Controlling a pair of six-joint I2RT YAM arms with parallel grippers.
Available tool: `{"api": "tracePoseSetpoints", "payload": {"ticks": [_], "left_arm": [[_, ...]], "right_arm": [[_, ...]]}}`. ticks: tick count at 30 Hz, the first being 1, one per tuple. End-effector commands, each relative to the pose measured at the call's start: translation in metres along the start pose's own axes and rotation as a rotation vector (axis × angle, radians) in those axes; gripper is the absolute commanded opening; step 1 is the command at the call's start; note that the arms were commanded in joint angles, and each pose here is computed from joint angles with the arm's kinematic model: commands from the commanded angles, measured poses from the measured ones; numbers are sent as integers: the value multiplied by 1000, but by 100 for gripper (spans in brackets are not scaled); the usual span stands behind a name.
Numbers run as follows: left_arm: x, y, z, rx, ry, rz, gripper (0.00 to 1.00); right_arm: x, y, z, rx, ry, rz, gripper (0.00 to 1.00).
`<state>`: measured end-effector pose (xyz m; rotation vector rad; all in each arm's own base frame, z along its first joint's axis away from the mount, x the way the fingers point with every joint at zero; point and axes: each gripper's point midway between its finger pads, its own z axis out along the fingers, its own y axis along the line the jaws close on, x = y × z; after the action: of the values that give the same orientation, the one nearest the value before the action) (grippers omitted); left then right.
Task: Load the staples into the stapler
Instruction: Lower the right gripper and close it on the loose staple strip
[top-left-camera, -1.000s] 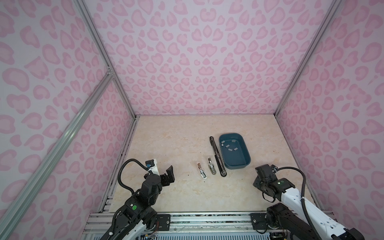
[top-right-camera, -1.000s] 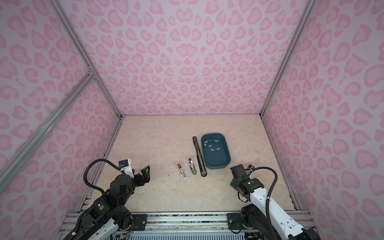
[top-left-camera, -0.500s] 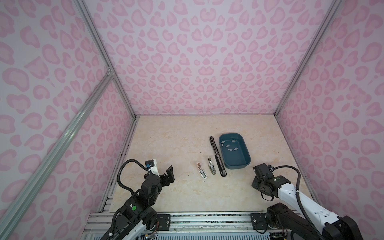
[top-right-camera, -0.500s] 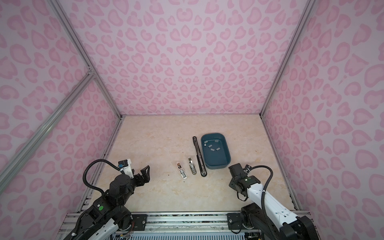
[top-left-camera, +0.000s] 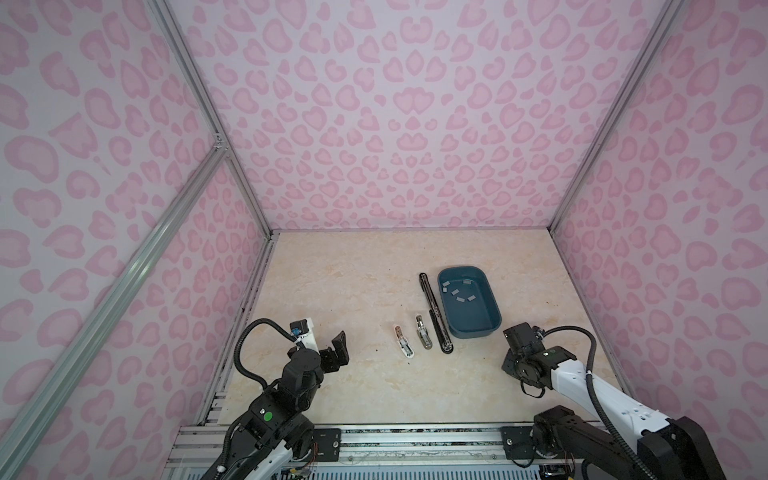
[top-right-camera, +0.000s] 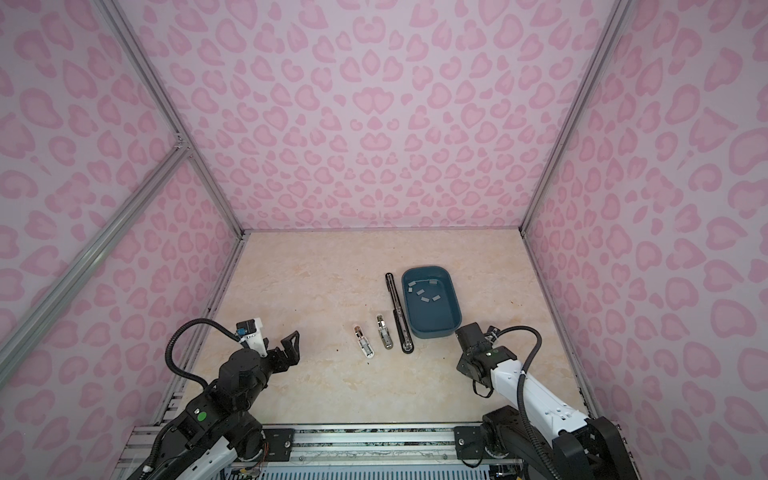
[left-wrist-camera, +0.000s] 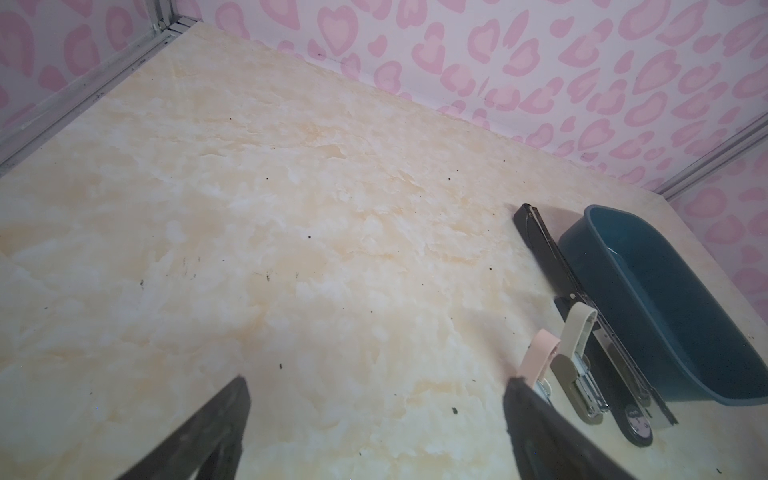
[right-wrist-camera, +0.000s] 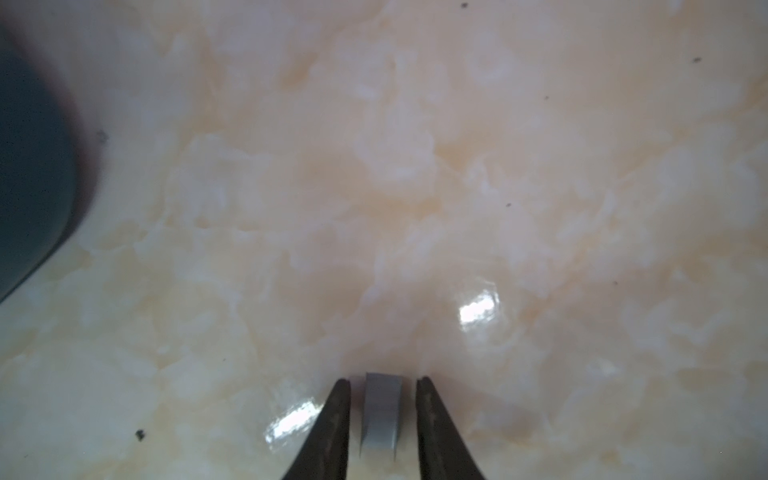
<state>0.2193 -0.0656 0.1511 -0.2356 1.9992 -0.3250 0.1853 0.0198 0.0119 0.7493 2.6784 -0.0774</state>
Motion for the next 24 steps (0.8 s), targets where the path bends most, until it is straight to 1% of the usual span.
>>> {"api": "tracePoseSetpoints", "payload": {"ticks": [1,5,7,9,11,13,20,24], "left_arm": [[1,1,0,-1,2,-7,96],[1,0,0,0,2,-7,96],[1,0,0,1,1,-8,96],[1,1,0,1,-1,-8,96],[1,0,0,2,-1,-9,96],[1,1,0,2,-1,-8,96],[1,1,0,1,0,-9,96],[1,0,0,2,-1,-10,96]], "right_arm": [[14,3,3,-28,65,3,29],[14,4,4,-33,67,7,30],[15,5,4,-35,72,7,28],[16,6,4,-39,76,10,26],[16,6,4,-39,75,10,20],[15,6,5,-38,73,8,17],[12,5,1,-19,75,-10,16],[3,8,-10,-34,43,-17,15]]}}
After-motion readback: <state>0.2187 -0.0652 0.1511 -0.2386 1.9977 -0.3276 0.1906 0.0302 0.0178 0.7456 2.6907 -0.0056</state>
